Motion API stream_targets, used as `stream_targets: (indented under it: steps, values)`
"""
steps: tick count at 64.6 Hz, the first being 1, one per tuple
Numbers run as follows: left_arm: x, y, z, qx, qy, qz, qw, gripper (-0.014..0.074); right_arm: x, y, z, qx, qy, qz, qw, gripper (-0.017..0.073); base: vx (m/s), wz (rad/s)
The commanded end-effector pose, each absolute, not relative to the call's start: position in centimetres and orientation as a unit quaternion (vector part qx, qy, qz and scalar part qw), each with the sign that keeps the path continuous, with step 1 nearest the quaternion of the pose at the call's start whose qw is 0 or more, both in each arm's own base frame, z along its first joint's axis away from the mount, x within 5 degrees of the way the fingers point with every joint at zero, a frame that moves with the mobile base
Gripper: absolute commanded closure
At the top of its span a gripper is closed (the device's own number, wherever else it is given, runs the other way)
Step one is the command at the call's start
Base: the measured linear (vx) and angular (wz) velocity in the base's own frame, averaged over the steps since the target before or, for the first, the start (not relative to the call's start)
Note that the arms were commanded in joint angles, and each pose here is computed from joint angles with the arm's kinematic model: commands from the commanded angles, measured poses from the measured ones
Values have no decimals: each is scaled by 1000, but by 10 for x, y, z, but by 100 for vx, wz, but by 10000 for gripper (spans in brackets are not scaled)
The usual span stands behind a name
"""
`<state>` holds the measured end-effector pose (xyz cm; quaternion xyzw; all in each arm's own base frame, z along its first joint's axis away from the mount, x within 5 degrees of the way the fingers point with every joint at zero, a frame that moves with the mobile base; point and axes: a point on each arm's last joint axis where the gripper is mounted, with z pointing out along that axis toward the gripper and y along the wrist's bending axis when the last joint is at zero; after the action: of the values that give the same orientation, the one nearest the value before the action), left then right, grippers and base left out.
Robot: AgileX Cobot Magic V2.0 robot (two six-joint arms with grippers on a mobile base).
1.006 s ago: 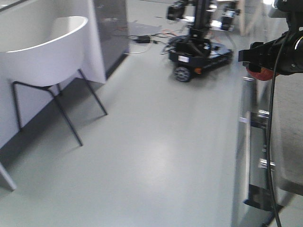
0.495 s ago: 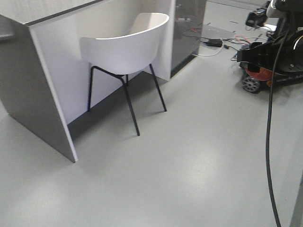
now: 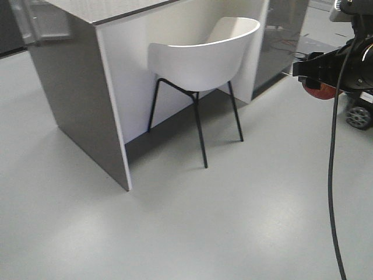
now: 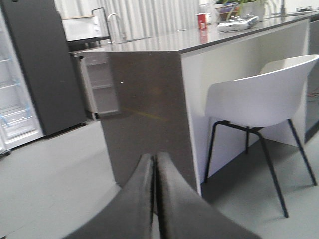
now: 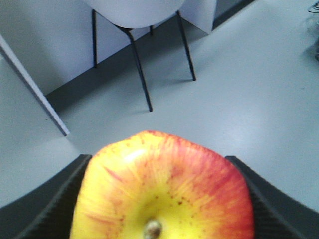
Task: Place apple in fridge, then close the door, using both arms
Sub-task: 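Hold the apple in the right gripper while the base turns away, then drive toward the open white refrigerator holding the apple in the right gripper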
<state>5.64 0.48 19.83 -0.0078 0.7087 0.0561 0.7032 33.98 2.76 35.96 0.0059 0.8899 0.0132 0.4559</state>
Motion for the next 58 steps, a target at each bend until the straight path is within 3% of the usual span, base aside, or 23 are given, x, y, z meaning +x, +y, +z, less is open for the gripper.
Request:
stream_targets:
  steps: [1,58]
  values:
    - [56,6,196,-14,688,57,723,598,334,26,389,-1,856,13,518,567,2,33]
    - [56,6,196,-14,688,57,723,598,334,26,389,-1,855,13,518,567,5,47]
